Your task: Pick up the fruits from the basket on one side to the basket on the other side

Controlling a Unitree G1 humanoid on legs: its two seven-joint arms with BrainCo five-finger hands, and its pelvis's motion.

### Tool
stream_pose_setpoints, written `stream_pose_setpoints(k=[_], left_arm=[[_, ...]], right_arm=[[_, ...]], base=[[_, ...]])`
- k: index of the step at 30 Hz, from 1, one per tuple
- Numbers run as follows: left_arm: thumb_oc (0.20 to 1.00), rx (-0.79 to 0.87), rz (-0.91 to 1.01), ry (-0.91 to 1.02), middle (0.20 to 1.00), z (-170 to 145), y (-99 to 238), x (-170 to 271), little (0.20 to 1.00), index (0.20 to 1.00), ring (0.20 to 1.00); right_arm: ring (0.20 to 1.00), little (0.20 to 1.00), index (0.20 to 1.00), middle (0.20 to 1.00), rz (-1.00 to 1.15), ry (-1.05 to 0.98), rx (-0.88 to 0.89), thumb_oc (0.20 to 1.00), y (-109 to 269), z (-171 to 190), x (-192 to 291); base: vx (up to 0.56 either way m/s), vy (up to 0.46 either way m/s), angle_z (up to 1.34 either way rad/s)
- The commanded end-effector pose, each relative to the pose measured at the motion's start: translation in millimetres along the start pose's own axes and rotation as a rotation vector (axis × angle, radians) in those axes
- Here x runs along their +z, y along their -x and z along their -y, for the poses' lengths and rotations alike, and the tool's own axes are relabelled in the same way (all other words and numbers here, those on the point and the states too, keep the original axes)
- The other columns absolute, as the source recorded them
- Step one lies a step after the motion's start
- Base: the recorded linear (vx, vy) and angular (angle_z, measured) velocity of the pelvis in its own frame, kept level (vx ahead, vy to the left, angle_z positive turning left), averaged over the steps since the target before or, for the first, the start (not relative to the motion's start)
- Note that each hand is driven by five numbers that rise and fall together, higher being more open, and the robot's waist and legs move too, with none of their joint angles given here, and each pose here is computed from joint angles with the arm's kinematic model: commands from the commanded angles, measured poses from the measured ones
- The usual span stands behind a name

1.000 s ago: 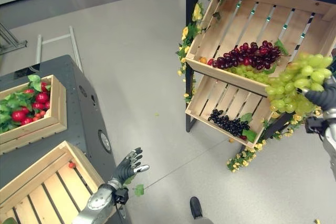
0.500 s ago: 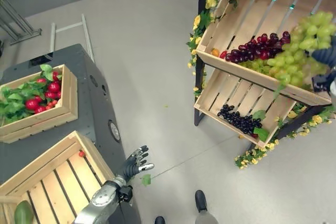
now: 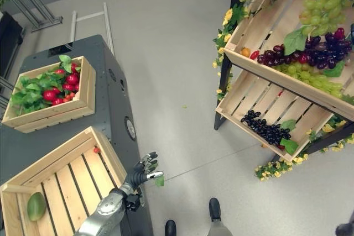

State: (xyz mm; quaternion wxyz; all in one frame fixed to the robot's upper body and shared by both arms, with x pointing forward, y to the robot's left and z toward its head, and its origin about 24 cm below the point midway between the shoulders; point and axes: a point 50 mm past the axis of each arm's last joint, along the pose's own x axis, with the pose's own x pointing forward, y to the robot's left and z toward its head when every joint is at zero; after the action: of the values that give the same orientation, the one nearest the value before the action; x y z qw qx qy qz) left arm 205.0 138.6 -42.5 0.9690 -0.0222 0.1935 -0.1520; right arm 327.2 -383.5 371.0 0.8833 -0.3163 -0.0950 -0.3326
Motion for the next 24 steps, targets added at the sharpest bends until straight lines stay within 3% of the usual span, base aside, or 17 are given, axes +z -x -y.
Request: stream_pose_setpoints(k=[1,2,4,20,24], left_arm=[[1.0,-0.025,0.053,-0.032,1.0,-4,0,15,1.0,1.0,1.0],[1.0,-0.025,0.053,-0.032,1.0,-3,-1,15,1.0,1.0,1.0],[1.0,-0.013,0.055,-0.033,1.0,-4,-1,16,1.0,1.0,1.0],[1.0,0.023,0.078,-0.007,1.0,-7,0,18,1.0,1.0,1.0],[1.0,0.023,0.072,-0.026,1.0,-10,2,18,1.0,1.0,1.0]], right_arm=[[0.2,0.2,0.2,0.2,0.103,-0.012,-0.155,0.2,-2,37,45],[0.2,0.2,0.2,0.2,0.095,0.003,-0.154,0.2,-3,34,43],[1.0,1.0,1.0,1.0,0.078,0.034,-0.14,1.0,-4,26,39],[1.0,1.0,1.0,1.0,0.109,0.02,-0.08,1.0,-2,-1,33],[1.0,1.0,1.0,1.0,0.034,0.198,-0.098,1.0,-4,9,20]], base=[[-0.04,-0.002,0.06],[-0.05,-0.005,0.05],[-0.03,-0.009,0.02],[-0.01,0.002,0.03],[-0.04,0.006,0.02]])
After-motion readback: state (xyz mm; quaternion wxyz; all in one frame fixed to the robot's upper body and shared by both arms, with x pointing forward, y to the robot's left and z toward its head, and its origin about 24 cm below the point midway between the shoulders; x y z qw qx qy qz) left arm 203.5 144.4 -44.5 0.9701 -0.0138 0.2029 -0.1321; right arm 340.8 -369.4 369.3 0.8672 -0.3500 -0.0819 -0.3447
